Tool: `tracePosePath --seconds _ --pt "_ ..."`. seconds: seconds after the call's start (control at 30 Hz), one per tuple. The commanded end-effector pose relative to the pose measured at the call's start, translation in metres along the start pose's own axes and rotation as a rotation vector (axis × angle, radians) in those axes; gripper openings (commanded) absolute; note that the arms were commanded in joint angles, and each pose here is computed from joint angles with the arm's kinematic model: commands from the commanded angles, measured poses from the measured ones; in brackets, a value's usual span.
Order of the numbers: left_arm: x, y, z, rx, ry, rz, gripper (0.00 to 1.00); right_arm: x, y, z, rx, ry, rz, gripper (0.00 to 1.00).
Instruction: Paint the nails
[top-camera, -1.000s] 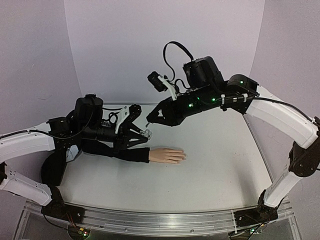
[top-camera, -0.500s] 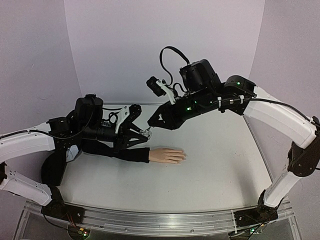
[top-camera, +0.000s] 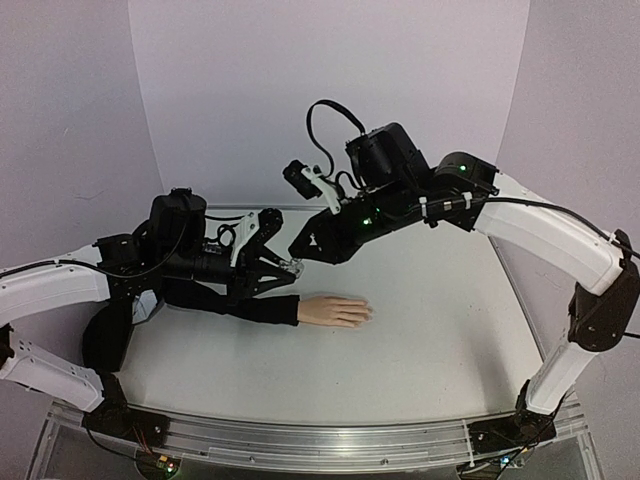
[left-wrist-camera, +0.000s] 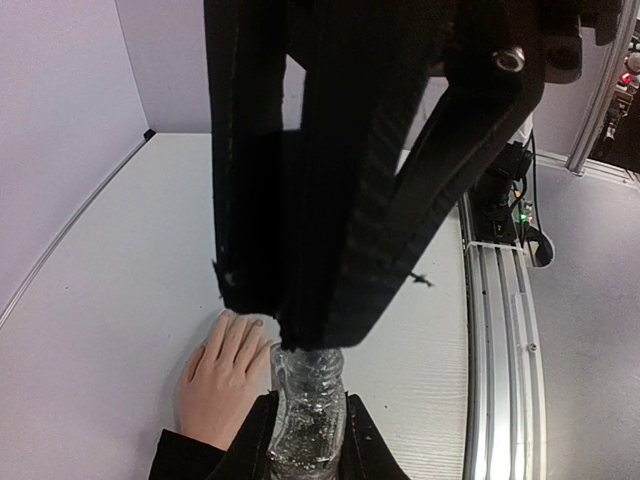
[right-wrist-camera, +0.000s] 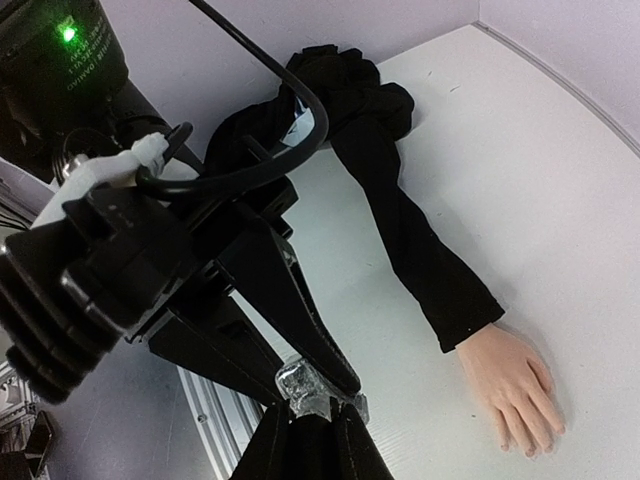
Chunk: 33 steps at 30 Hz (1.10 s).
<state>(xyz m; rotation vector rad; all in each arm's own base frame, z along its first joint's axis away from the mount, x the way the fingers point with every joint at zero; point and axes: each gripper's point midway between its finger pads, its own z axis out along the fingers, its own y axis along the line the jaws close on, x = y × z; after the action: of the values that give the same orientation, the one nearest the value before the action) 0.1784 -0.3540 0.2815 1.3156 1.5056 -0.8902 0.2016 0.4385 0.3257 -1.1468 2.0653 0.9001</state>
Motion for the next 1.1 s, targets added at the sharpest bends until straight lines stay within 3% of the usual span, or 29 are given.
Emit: tracePosePath --seconds 0.0,0.2,0.37,0.7,0.77,0.9,1.07 --pt "-0.019 0.001 -0.006 -0.015 -0.048 0.025 0.0 -0.009 0.005 0.0 -0.001 -0.016 -0.022 0.0" --pt "-0.02 0.002 -0.008 -0.027 -0.055 0.028 0.0 -0.001 0.006 0.008 -0.014 0.018 -0.023 0.0" --pt "-0.022 -0.002 -0.008 -0.002 -0.06 0.029 0.0 0.014 0.025 0.016 -0.137 0.085 -0.066 0.0" --pt "-0.034 -0.017 -0.013 0.086 -0.093 0.027 0.0 0.071 0.045 0.045 -0.378 0.321 -0.205 0.0" --pt "-0.041 -0.008 -0.018 0.019 -0.122 0.023 0.0 0.075 0.04 0.054 -0.363 0.334 -0.198 0.0" --pt "-0.06 0.037 -0.038 -0.275 -0.211 -0.033 0.0 0.055 0.017 0.073 -0.201 0.257 -0.108 0.0" --pt "-0.072 0.086 -0.064 -0.595 -0.319 -0.071 0.0 0.021 -0.004 0.096 -0.061 0.125 0.181 0.0"
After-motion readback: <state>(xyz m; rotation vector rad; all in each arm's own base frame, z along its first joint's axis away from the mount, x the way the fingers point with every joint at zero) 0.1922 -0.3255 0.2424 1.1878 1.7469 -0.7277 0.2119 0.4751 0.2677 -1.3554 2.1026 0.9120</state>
